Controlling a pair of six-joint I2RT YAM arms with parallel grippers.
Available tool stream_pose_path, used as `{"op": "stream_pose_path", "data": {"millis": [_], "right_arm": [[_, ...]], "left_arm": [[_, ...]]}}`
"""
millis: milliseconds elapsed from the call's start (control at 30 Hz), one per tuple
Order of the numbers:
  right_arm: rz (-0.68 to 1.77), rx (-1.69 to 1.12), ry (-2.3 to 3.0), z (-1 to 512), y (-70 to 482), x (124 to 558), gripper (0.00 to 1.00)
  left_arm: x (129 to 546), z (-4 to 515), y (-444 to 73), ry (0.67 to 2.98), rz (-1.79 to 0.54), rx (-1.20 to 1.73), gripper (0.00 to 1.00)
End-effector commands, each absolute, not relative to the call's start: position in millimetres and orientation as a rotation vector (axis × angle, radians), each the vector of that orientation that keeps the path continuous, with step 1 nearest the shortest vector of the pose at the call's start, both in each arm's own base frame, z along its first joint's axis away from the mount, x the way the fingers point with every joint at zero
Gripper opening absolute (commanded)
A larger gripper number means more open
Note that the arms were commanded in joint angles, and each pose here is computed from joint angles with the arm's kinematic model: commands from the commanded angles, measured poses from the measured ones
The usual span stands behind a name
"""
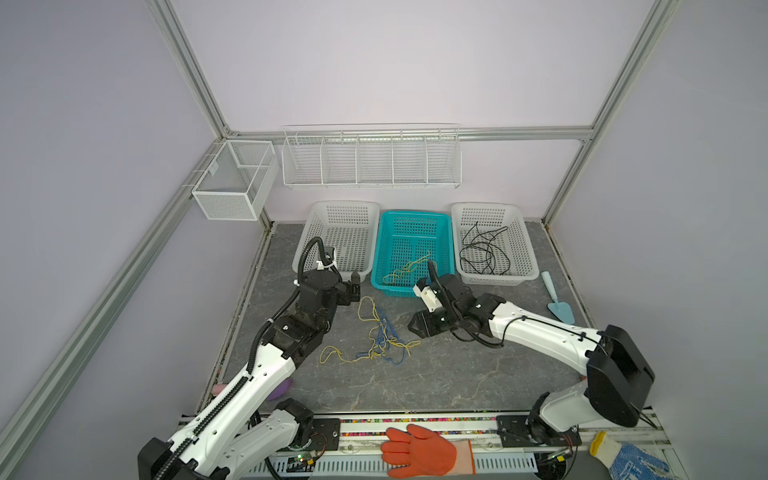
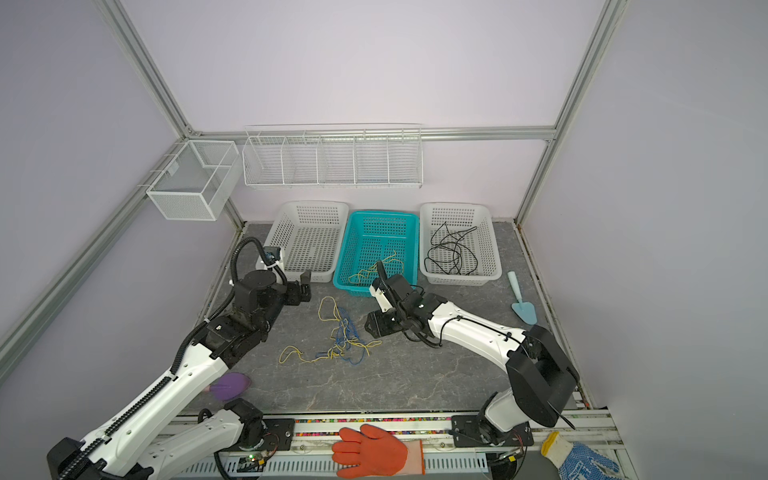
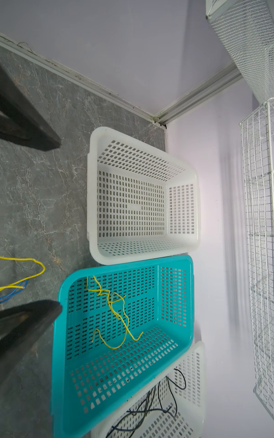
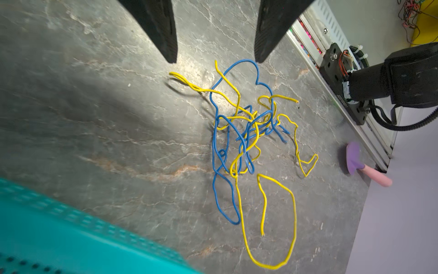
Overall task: Untangle the cables
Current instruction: 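Open the right gripper over the teal basket and return to the tangle, then grasp the yellow and blue cable tangle with the right gripper and lift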
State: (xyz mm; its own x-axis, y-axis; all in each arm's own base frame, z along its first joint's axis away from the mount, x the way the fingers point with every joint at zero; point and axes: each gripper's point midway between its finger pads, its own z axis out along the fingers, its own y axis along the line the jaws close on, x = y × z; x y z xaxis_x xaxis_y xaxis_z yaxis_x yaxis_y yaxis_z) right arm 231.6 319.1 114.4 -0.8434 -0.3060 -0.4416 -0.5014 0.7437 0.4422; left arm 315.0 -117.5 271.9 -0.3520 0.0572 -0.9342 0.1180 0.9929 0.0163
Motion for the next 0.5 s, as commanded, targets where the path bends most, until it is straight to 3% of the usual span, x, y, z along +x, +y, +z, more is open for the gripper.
{"op": "stream_pose_path", "data": {"millis": [0, 333, 467], "right_arm": [[0.827, -0.722, 2.572, 102.7, 339.2, 224.7, 0.55], [0.732, -0.871, 2.617, 63.5, 358.9, 208.8, 0.52], [0.716, -0.889, 2.635, 53.6, 360.2, 205.2, 0.39]], "left_arm": [[314.4, 271.9, -119.8, 1.932, -0.066, 0.140, 0.99], [314.9, 269.7, -120.0, 1.937, -0.059, 0.145, 0.99], [315.2, 268.9, -120.2, 1.939, -0.056, 0.147, 0.99]]}}
